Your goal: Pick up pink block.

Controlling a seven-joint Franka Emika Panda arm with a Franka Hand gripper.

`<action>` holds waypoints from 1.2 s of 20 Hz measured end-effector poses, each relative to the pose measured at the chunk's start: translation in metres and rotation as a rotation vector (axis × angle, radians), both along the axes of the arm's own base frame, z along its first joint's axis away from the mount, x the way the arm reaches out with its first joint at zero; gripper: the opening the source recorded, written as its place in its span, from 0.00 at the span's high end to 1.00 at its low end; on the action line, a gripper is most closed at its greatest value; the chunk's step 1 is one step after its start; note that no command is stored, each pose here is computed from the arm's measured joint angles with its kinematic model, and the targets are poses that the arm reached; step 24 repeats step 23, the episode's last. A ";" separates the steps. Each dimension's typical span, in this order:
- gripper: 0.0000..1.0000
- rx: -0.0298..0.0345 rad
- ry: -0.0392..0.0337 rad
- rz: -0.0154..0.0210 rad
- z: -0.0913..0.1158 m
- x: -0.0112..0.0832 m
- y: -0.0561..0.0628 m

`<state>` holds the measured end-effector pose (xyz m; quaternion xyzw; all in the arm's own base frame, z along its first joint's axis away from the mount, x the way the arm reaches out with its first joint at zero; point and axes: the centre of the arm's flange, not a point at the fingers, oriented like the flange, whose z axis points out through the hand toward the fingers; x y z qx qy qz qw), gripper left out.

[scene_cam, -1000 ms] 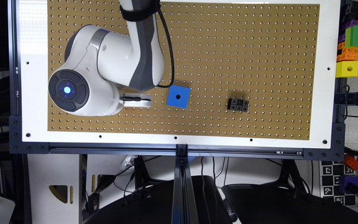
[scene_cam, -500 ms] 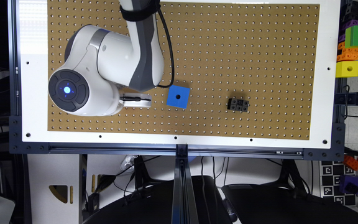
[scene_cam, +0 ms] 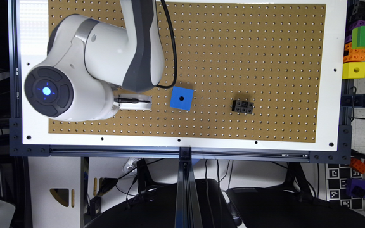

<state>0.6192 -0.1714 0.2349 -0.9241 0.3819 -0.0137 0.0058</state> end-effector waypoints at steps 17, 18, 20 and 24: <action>1.00 -0.0088 -0.0123 0.0008 0.091 -0.0066 0.002; 1.00 -0.0094 -0.0131 0.0008 0.098 -0.0076 0.002; 1.00 -0.0099 -0.0127 0.0008 0.109 -0.0098 0.003; 1.00 -0.0099 -0.0119 0.0009 0.112 -0.0105 0.003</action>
